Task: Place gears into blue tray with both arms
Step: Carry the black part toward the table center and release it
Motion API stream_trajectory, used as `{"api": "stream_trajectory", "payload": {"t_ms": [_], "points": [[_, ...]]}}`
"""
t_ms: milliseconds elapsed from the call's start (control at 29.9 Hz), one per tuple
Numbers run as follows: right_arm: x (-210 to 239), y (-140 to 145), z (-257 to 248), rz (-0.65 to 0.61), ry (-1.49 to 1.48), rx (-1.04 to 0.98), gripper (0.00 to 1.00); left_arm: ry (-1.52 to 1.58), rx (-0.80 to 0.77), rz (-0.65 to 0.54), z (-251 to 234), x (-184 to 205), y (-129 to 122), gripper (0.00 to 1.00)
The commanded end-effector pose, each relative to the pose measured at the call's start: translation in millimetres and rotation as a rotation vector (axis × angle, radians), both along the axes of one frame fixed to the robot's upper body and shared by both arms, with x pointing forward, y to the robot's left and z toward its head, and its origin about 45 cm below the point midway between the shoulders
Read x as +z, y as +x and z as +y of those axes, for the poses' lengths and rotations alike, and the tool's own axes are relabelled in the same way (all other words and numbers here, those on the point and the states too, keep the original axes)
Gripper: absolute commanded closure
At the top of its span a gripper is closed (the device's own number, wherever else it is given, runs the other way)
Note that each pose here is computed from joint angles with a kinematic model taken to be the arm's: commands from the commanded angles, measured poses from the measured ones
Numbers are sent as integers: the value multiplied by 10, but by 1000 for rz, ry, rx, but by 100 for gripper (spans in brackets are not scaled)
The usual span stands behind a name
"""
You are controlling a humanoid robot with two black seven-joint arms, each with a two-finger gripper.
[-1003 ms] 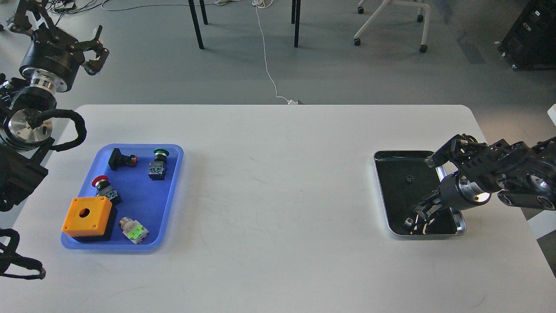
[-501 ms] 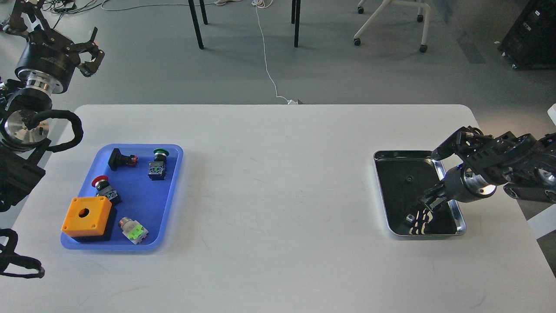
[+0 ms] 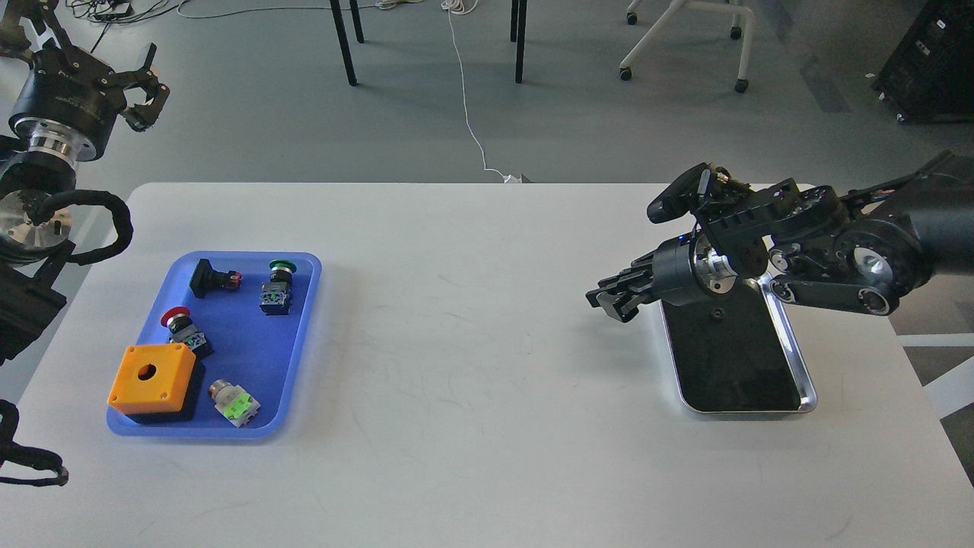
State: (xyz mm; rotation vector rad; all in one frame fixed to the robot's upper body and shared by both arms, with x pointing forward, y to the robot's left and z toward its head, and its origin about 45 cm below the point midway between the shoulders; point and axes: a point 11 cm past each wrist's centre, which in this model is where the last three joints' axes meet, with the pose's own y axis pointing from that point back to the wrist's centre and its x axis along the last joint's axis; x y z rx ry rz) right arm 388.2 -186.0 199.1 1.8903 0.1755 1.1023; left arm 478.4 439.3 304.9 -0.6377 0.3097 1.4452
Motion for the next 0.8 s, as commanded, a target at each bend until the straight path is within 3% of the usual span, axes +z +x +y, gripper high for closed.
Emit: {"api": "stream_trajectory", "payload": {"t_ms": [0,401,769], "points": [[-137,-123,349,4,139,31,86,8,7,8,49,-18,-26,2],[-722,-317,1140,-109,361,98,86,15,1,13,39,-21,-21,2],[-935,-330,972,-135,363,43,86,29,-12,24,-10,-54,-12,2]]}}
